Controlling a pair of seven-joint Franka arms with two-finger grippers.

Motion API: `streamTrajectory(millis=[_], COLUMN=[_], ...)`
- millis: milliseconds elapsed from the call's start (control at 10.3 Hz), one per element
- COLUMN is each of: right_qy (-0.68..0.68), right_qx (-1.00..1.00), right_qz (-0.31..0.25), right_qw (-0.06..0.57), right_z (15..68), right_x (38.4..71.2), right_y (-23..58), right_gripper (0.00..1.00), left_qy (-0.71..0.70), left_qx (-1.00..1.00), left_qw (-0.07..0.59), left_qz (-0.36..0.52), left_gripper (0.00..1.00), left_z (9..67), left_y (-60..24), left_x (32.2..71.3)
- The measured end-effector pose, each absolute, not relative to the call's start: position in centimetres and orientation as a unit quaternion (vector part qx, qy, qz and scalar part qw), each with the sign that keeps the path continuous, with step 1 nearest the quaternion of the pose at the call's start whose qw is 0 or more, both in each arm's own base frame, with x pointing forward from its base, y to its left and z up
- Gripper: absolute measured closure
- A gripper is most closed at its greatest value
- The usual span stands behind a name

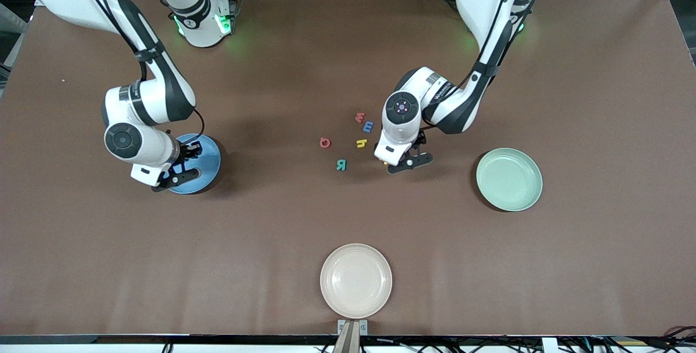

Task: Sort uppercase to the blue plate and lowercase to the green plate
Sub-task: 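Open the right gripper over the blue plate while the left gripper reaches letters, then grasp the blue a with the left gripper while the right gripper returns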

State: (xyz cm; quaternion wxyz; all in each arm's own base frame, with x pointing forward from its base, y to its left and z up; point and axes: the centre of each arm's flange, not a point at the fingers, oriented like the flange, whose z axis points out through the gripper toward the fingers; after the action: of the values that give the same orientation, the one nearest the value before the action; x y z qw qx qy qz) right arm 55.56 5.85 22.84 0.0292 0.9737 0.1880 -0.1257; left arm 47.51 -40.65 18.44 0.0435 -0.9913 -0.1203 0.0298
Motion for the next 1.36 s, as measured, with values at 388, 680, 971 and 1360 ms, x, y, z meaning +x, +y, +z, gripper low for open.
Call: streamTrajectory(millis=[388,680,971,1360], right_qy=[0.18,0.171,0.143,0.095], right_qx=[0.977,0.98,0.986,0.993], right_qz=[-0.113,-0.098,-0.085,-0.07], right_qw=[0.025,0.026,0.031,0.012], right_z=[23.3,24.7,26.8,28.2], right_x=[56.0,56.5,55.0,50.0], right_y=[6.3,7.7,15.7,28.6], right_gripper=[0.32,0.32,0.33,0.33], left_qy=[-0.108,-0.084,-0.074,-0.067], left_qx=[-0.994,-0.996,-0.997,-0.998], left_qw=[0.027,0.015,0.012,0.009], left_qz=[0.024,0.015,0.009,-0.001], left_gripper=[0.0,0.0,0.0,0.0], left_z=[17.5,17.6,16.4,16.6], left_y=[-40.9,-41.0,-40.4,-40.3], left_x=[45.1,42.0,40.7,40.9])
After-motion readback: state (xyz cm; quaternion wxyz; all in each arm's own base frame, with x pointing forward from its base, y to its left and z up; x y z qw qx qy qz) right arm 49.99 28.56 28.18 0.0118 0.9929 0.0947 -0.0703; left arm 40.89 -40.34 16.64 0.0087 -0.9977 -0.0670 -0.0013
